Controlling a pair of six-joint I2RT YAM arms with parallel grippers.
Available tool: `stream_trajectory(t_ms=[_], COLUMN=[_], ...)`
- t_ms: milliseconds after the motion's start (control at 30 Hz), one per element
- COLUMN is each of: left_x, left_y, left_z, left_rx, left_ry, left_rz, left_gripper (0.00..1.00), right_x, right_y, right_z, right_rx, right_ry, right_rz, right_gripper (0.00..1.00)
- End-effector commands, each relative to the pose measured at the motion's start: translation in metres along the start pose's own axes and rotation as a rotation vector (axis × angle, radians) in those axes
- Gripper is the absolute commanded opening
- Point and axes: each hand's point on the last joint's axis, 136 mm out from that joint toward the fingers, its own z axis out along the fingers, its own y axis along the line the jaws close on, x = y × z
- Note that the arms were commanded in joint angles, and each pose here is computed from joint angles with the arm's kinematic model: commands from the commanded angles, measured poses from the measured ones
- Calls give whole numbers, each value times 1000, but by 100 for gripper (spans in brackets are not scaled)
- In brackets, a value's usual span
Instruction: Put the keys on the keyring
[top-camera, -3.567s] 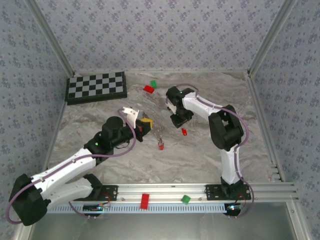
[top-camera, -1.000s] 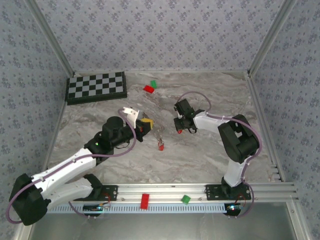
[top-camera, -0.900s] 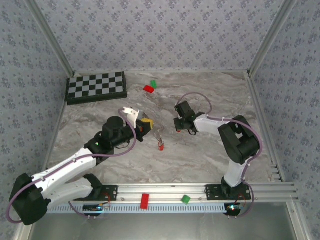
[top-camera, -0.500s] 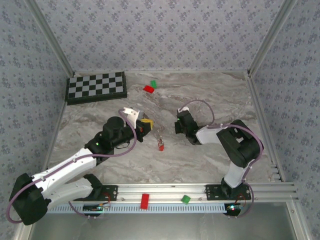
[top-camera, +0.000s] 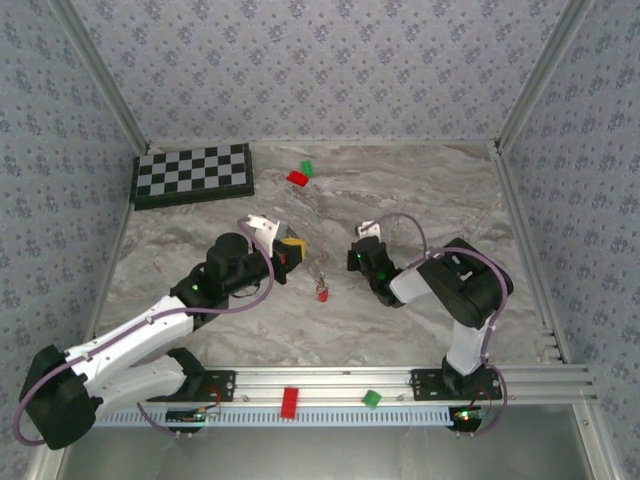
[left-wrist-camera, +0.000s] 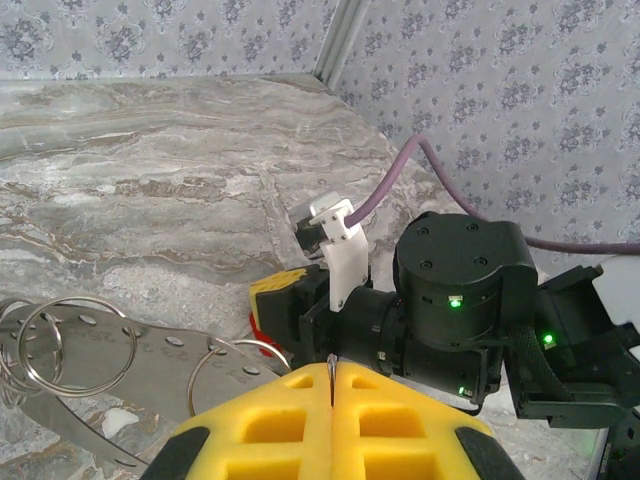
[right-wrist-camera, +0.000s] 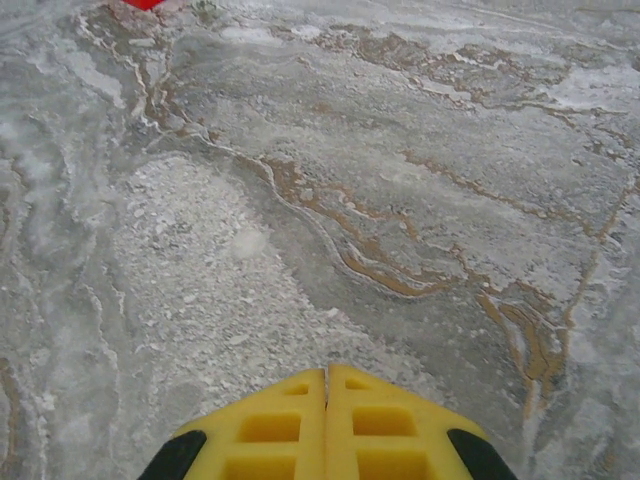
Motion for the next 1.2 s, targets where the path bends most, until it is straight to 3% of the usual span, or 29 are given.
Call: stream_trajectory(t_ms=[0,67,167,233,500,800,967,1167], left_x=[-19,-19,-18,-19,-22,-22,-23,-24], left_y=[-10,-10,-10,-10,-11,-11,-12,-12], left_z=[-2,-3,-3,-3,-6,-6,-8,-9], left_rx=[36,36,36,34,36,34,35,36], left_ry=[-66,-68,-66,-67,-78,-78,-82,-85], left_rz=[10,10,9,11,13,13,16,17], left_gripper=[0,0,0,0,0,0,0,0], right_x=[-3,-7,-16,-24,-44,-56,-45,-38], right_y=[-1,-1,-3,-3,-1,2,2,2], right_z=[-2,-5,-12,-18,-35,-37,-35,-28], right_rx=[15,18,30,29,13,-90,-93,-108], right_ry=[-44,-44,-39,-33,176,592,807,967], right_rz=[28,22,15,11,-32,-37,-104,-139], right_gripper=[0,2,35,46,48,37,33,32])
